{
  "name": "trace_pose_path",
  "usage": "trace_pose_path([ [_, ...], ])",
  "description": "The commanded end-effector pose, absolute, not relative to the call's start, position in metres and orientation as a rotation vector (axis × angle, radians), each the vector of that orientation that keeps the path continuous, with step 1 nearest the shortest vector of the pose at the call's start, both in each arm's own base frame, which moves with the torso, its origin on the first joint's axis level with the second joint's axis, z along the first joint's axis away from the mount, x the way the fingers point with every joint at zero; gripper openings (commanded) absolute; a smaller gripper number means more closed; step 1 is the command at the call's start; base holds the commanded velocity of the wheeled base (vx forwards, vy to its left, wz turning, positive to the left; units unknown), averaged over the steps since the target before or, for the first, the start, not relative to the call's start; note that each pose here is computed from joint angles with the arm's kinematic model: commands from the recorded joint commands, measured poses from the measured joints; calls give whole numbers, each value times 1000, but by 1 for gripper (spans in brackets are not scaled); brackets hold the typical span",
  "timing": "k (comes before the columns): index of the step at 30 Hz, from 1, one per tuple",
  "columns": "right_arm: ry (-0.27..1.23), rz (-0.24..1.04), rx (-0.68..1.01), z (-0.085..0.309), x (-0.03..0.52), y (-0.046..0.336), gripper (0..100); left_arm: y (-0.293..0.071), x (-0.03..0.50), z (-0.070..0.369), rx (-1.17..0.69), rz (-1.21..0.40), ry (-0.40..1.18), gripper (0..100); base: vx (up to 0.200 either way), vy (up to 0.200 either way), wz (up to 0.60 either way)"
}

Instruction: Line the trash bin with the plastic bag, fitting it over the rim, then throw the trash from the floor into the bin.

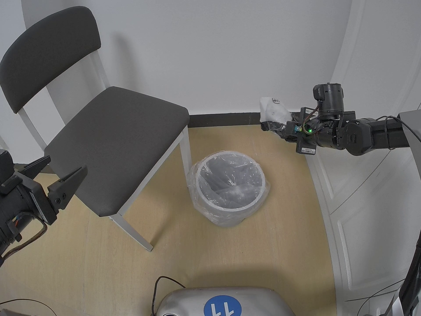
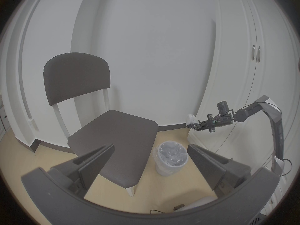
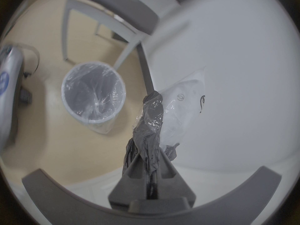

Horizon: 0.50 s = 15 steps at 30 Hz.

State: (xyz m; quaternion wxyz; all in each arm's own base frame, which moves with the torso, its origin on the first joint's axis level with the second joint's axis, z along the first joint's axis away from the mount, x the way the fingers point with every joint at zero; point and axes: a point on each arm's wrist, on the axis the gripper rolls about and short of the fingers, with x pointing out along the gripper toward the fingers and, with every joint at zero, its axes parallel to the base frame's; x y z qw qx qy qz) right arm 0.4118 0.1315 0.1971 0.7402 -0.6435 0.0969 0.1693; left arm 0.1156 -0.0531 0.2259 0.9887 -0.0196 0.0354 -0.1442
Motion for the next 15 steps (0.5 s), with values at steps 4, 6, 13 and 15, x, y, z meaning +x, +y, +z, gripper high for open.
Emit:
trace_pose_path([
  [4, -312, 690, -2218, 143, 405, 233, 0, -51, 131, 224, -50, -229, 107, 100, 0, 0, 0],
  [6, -310, 706, -2231, 128, 410, 238, 0, -51, 130, 224, -49, -232, 102, 100, 0, 0, 0],
  [13, -271, 724, -2237, 106, 424, 239, 0, -52, 132, 225, -56, -231, 89, 100, 0, 0, 0],
  [15, -249, 718, -2239, 99, 433, 235, 0, -52, 133, 224, -56, -230, 89, 100, 0, 0, 0],
])
